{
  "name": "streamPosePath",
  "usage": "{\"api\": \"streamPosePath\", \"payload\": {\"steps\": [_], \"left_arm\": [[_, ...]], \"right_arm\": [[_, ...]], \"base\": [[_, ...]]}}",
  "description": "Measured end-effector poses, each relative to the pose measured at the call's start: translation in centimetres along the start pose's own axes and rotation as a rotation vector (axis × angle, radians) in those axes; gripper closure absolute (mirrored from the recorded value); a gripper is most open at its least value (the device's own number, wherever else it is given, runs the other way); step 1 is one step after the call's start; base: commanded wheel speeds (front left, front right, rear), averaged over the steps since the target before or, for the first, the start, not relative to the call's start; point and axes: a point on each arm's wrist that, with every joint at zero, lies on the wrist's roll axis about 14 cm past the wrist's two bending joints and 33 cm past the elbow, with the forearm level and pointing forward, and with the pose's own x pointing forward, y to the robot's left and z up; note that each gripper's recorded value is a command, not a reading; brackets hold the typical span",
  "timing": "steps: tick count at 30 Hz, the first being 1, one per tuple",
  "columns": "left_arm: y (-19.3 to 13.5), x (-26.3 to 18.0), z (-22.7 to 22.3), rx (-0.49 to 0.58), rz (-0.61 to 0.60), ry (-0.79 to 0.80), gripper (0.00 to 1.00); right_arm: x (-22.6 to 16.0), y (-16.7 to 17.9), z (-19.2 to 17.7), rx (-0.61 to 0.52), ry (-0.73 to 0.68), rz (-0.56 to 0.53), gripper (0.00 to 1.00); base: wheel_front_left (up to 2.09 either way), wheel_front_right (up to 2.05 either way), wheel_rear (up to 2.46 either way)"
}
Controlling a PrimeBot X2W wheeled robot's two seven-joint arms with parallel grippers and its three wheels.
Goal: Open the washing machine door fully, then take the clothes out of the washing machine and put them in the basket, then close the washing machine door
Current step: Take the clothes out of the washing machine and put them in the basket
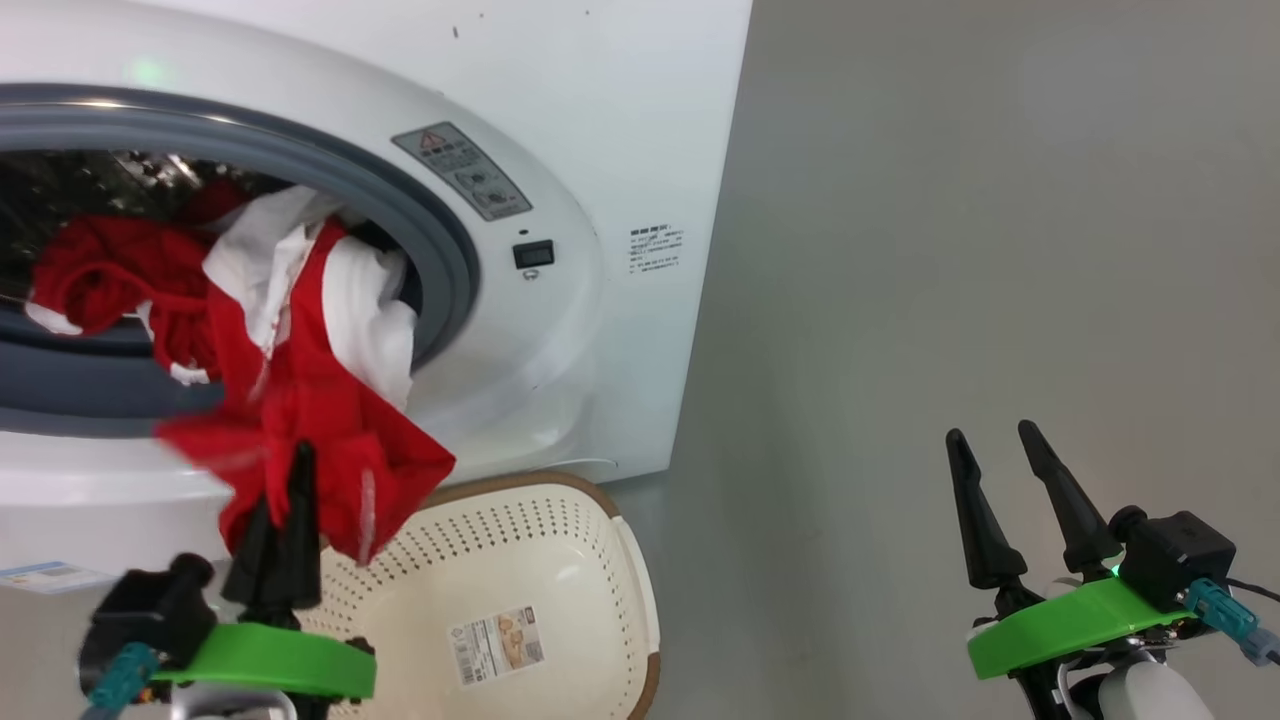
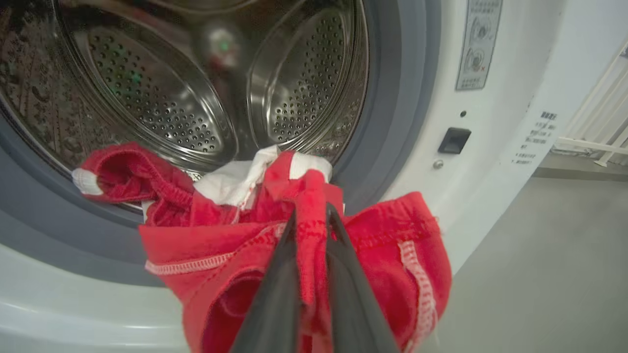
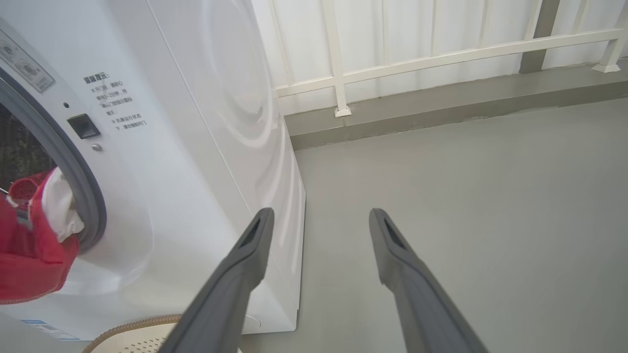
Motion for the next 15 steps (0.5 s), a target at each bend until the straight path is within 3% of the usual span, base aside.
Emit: {"api": "streamPosePath", "payload": {"steps": [15], "left_arm": [[1.4, 1.7, -10.9, 0.002, 0.02, 0.33, 1.0]], "right_arm": [[1.9, -1.1, -1.4, 0.006, 0.036, -0.029, 0.0]], "base": [[0.0, 0.0, 0.0]]}}
